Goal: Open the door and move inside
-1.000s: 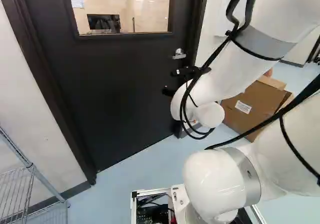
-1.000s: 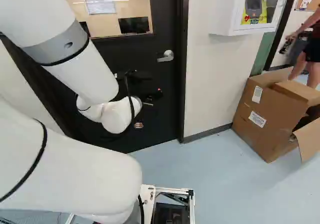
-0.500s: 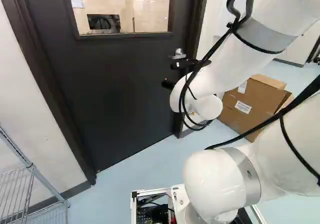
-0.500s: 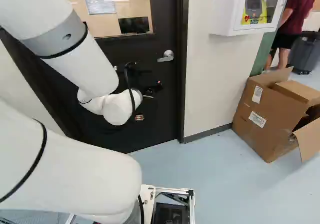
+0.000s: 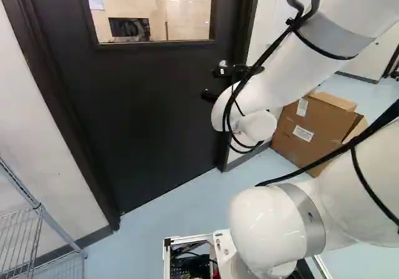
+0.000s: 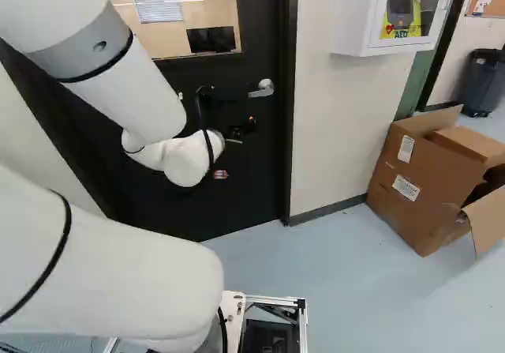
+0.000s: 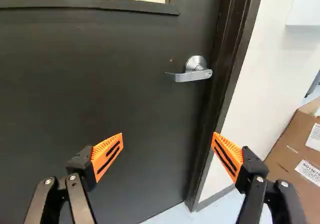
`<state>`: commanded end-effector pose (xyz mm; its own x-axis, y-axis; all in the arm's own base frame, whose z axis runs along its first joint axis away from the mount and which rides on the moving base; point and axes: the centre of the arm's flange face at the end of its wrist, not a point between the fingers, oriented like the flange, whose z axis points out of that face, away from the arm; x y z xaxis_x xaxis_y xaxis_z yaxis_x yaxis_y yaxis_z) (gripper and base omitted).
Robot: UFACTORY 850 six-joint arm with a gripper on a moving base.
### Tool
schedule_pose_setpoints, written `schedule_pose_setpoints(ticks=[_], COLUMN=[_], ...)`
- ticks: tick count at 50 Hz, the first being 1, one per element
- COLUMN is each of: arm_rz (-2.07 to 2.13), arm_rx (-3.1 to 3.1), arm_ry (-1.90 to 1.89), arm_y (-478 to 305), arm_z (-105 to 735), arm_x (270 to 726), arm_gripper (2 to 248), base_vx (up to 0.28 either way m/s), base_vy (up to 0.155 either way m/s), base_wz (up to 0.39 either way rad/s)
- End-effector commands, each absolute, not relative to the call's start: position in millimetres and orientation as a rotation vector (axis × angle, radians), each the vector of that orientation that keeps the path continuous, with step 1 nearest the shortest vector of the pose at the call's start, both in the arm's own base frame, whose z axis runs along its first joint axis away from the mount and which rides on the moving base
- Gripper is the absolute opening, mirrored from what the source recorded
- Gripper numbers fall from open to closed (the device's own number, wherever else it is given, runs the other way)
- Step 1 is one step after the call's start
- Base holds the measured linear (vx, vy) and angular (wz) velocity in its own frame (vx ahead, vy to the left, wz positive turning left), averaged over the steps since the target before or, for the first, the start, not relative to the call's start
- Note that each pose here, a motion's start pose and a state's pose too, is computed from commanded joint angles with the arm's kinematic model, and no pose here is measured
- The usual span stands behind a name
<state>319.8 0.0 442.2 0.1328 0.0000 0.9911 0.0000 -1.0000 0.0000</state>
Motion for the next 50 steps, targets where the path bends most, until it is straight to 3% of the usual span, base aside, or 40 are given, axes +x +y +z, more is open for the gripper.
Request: schedule_pose_setpoints(ticks=[50], arm_rz=[2.182], arm_rx=[2.261], arm_ry=[0.000], arm_y=[0], arm_z=[499], arm_x=[392], arm_gripper=[247], base_vx=[0.000], base_vy=[0.000], base_wz=[0.000])
